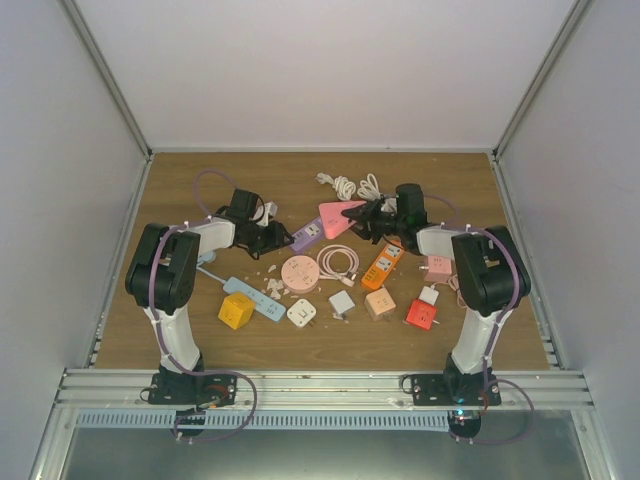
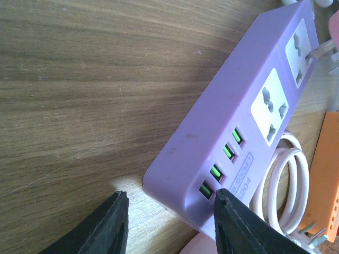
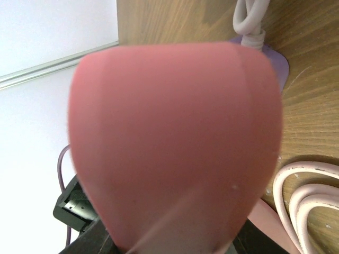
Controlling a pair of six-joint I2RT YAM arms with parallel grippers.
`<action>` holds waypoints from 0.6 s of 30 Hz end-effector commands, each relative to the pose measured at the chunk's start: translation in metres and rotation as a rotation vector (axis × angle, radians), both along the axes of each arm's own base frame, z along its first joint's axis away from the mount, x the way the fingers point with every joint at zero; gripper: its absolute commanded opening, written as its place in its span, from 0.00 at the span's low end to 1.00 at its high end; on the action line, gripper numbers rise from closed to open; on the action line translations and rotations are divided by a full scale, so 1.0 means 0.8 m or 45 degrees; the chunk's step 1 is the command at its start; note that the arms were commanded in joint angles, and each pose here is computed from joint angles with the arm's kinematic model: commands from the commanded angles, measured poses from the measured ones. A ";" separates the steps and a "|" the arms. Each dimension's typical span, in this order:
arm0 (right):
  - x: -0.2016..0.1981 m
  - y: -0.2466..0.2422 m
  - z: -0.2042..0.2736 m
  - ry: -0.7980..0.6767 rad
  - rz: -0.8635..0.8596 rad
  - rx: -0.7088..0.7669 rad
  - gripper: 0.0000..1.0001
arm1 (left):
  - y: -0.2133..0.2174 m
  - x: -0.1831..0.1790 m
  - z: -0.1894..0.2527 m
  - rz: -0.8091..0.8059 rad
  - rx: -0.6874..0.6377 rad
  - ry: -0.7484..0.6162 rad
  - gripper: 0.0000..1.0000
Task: Insert the plug
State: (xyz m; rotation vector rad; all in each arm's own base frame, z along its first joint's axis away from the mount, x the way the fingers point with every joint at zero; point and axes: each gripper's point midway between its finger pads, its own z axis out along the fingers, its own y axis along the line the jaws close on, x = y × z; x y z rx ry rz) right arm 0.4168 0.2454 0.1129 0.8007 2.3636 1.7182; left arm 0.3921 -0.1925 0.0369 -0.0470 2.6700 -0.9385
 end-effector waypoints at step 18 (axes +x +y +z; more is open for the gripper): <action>0.003 -0.002 -0.028 -0.066 0.027 -0.021 0.08 | 0.012 -0.009 -0.001 0.017 0.079 -0.016 0.47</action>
